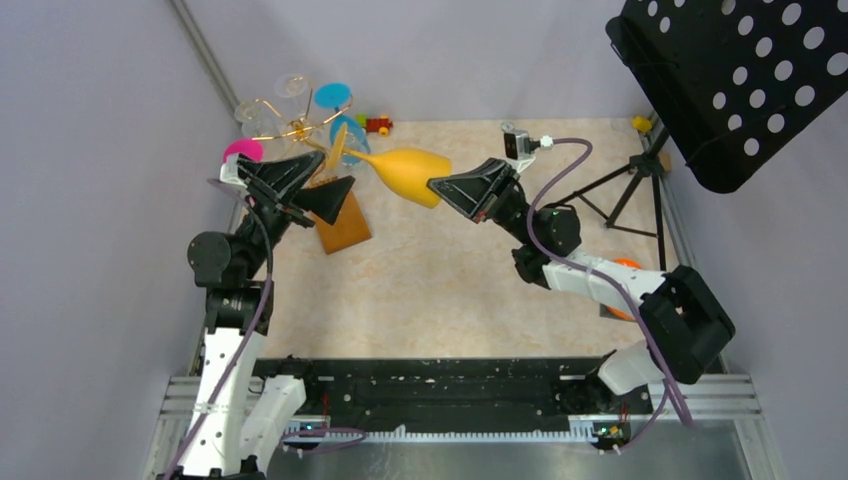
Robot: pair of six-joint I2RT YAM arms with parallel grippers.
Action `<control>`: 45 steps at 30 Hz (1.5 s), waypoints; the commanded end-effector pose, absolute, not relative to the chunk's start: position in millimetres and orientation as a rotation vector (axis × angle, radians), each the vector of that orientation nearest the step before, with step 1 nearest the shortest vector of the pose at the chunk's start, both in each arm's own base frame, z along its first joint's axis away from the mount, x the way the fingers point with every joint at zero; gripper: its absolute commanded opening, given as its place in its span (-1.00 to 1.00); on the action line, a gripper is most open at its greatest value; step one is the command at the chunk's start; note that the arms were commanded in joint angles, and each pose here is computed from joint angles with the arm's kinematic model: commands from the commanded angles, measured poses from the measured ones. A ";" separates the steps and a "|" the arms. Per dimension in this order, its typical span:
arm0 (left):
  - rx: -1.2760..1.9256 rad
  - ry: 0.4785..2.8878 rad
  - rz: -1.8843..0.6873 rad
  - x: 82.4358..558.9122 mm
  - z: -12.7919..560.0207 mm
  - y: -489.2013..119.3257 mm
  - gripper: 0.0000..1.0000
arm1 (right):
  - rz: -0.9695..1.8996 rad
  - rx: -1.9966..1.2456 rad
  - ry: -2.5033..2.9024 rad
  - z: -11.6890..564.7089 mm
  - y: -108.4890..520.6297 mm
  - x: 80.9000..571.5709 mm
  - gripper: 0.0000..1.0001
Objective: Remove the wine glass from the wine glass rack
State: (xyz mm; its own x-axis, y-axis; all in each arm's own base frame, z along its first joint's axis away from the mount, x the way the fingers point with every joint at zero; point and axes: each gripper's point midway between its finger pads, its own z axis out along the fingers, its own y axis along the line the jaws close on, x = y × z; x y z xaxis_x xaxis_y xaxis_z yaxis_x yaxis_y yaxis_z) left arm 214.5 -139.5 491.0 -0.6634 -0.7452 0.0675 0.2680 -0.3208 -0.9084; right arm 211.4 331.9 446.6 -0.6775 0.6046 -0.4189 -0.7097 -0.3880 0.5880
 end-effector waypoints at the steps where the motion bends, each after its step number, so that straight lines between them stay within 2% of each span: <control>1: -0.488 1.263 -1.865 207.6 499.3 -141.2 0.82 | 1.965 -0.160 0.950 468.4 324.1 214.3 -1.00; 11: -0.267 1.549 -1.360 216.2 436.2 -142.4 0.96 | 1.441 -0.131 1.222 454.9 330.5 277.3 -1.00; 17: -0.197 1.706 -1.140 219.2 407.5 -133.5 0.96 | 1.034 -0.112 1.598 393.7 336.1 339.1 -1.00; 23: -0.151 1.740 -0.941 217.2 394.5 -116.4 0.96 | 0.643 -0.136 1.844 347.3 313.8 372.9 -1.00; 29: -0.137 1.755 -0.839 213.4 390.8 -105.9 0.97 | 0.401 -0.224 2.026 314.3 293.1 392.9 -1.00; 45: -0.181 1.780 -0.827 216.1 378.0 -102.5 0.97 | 0.180 -0.271 2.290 239.7 224.3 456.1 -1.00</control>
